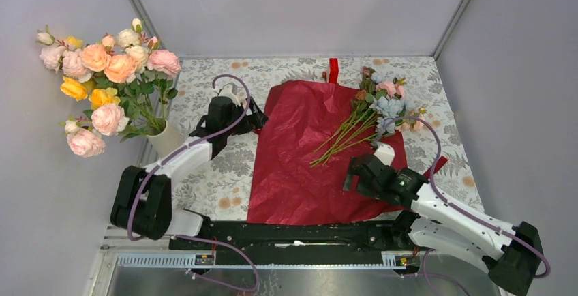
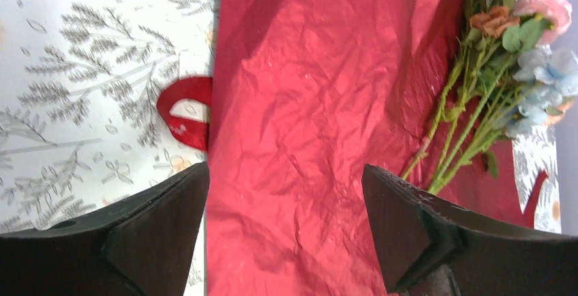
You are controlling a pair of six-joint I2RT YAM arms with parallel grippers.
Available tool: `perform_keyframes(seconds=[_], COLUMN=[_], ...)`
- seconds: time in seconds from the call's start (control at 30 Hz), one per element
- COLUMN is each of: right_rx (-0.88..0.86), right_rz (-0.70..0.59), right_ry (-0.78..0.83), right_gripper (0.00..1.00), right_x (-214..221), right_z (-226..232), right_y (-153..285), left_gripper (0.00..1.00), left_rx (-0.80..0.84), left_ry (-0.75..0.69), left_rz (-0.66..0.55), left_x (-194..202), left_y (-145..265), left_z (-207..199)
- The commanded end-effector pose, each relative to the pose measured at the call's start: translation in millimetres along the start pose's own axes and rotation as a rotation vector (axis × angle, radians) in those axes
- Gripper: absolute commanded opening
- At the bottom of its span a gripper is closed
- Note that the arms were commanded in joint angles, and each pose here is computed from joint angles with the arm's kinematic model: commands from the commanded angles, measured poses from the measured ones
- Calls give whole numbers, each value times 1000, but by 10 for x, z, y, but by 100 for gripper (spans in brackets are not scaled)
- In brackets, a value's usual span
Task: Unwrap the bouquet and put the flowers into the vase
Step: Unfold the wrapping paper at the center of the board.
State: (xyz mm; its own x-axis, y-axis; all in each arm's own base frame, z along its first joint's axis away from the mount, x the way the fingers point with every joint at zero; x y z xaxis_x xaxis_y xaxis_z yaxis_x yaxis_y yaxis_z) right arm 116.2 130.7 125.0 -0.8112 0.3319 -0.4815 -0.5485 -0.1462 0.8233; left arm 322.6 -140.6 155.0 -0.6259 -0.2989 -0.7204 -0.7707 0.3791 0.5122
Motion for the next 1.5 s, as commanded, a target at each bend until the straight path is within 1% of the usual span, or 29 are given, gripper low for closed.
perform_keyframes(seconds=[0.0, 0.1, 0.2, 0.37, 0.47, 0.7, 0.83, 0.9, 1.07, 1.13, 1.17, 1.33, 1.47], right_rx=[208, 278, 311, 337, 336, 331, 286, 244, 152, 114, 93, 74, 7], right_rz=[6, -22, -37, -76, -103, -118, -112, -129, -225, -264, -278, -326, -285], right_ry=[-117, -147, -185, -228, -254, -241, -196, -178, -143, -126, -116, -38, -58], right_gripper=[100, 100, 100, 100, 100, 100, 100, 100, 100, 100, 100, 100, 100], right_x=[61, 60, 66, 47, 32, 15, -43, -113, -345, -441, -482, -694, -817], right_z=[-437, -553, -596, -621, -639, -651, -576, -519, -438, -399, -374, -283, -176], right_y=[-21, -125, -239, -312, -314, -340, -275, -199, 88, 212, 266, 391, 273], left_gripper=[88, 89, 89, 89, 90, 93, 98, 99, 99, 99, 99, 96, 95], left_rx=[28, 51, 80, 122, 123, 182, 217, 225, 242, 217, 202, 180, 247], left_ry=[7, 9, 25, 45, 51, 58, 21, -7, -111, -153, -172, -232, -255], left_rz=[-14, -12, -19, -43, -25, -15, 0, 13, 60, 106, 110, 77, 63], left_x=[93, 140, 181, 233, 290, 289, 226, 180, 81, 73, 51, -12, 50], left_y=[209, 343, 472, 682, 781, 993, 1142, 1219, 1402, 1458, 1470, 1500, 1423], left_z=[-98, -145, -178, -222, -213, -309, -392, -425, -487, -474, -465, -498, -754])
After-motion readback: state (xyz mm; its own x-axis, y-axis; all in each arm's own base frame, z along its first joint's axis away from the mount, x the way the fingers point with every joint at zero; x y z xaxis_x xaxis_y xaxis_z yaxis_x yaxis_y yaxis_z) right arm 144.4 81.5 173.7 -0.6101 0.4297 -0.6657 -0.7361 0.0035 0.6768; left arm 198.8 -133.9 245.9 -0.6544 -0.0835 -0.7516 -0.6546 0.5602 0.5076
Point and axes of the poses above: each gripper's point midway between its finger pads, its own y axis back along the fingers, its own z axis along the line the jaws close on, x = y × z, the point moved 6 cm from there along y, back along the fingers, and after that the axes turned 5 degrees about -y, right-handed, at the moved point
